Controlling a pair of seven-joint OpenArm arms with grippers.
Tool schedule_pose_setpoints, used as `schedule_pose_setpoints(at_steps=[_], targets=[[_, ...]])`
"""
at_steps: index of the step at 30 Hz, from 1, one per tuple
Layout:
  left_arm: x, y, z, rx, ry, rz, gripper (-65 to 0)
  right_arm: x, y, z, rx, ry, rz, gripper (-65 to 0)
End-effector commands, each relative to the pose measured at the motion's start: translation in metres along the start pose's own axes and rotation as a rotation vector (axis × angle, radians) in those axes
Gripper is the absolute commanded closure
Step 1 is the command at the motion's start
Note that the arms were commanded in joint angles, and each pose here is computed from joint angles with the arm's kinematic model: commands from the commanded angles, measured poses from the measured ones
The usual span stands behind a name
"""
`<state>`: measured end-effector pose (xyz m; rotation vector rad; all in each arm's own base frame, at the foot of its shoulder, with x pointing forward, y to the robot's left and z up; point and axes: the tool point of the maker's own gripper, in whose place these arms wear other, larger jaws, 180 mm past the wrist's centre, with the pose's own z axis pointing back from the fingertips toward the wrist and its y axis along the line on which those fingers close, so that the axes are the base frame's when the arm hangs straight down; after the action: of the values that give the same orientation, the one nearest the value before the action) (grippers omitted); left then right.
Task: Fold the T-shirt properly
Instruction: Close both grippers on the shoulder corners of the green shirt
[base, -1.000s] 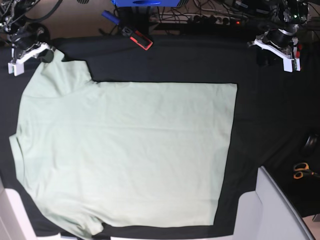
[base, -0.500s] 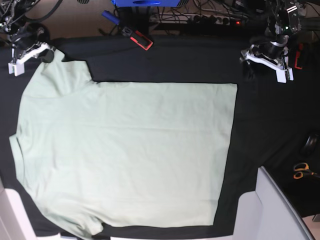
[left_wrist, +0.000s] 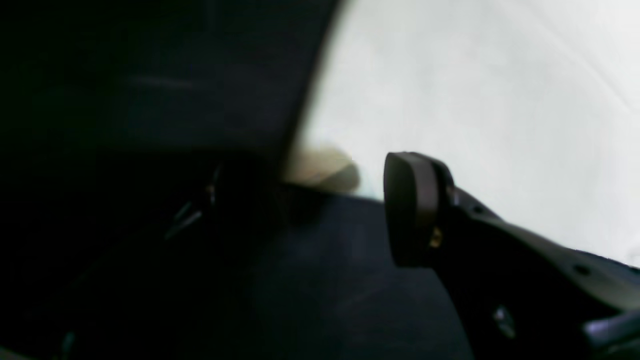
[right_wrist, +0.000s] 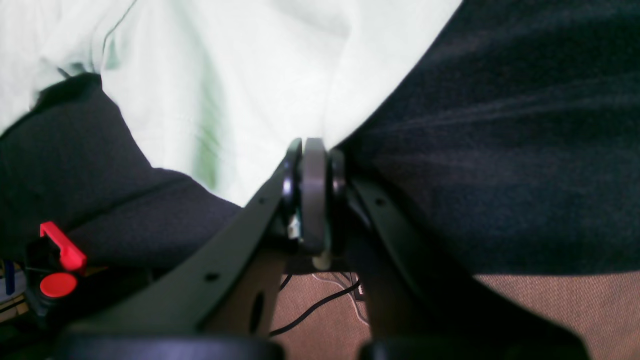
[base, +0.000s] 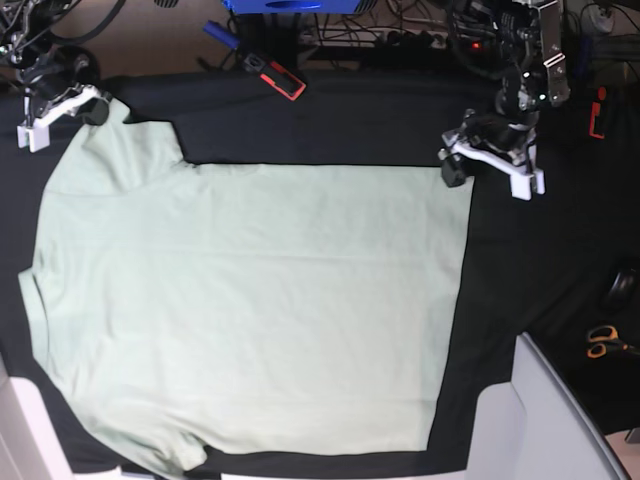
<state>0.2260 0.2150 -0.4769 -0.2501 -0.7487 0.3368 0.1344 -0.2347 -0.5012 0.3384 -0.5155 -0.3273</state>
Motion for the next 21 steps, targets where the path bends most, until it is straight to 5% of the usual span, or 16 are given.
schedule_pose_setpoints(at_steps=[1, 11, 17, 21], targets=[[0.006, -0.005, -0.002, -0.018, -0.016, -0.006, -40.1, -0.011, -0.003, 0.001, -0.015, 0.056, 0.018, -0.1], [-0.014, -0.001, -0.010, -0.012, 0.034, 0.020, -37.5, -0.011, -0.008, 0.004, -0.025, 0.061, 0.025, -0.1], [-0.016, -0.002, -0.012, -0.013, 0.042, 0.022, 0.0, -0.011, -0.009, 0.004, -0.026, 0.062, 0.027, -0.1], [-0.024, 0.003, -0.013, 0.000, 0.062, 0.030, 0.0, -0.011, -0.010, 0.006, -0.030, 0.064, 0.032, -0.1]])
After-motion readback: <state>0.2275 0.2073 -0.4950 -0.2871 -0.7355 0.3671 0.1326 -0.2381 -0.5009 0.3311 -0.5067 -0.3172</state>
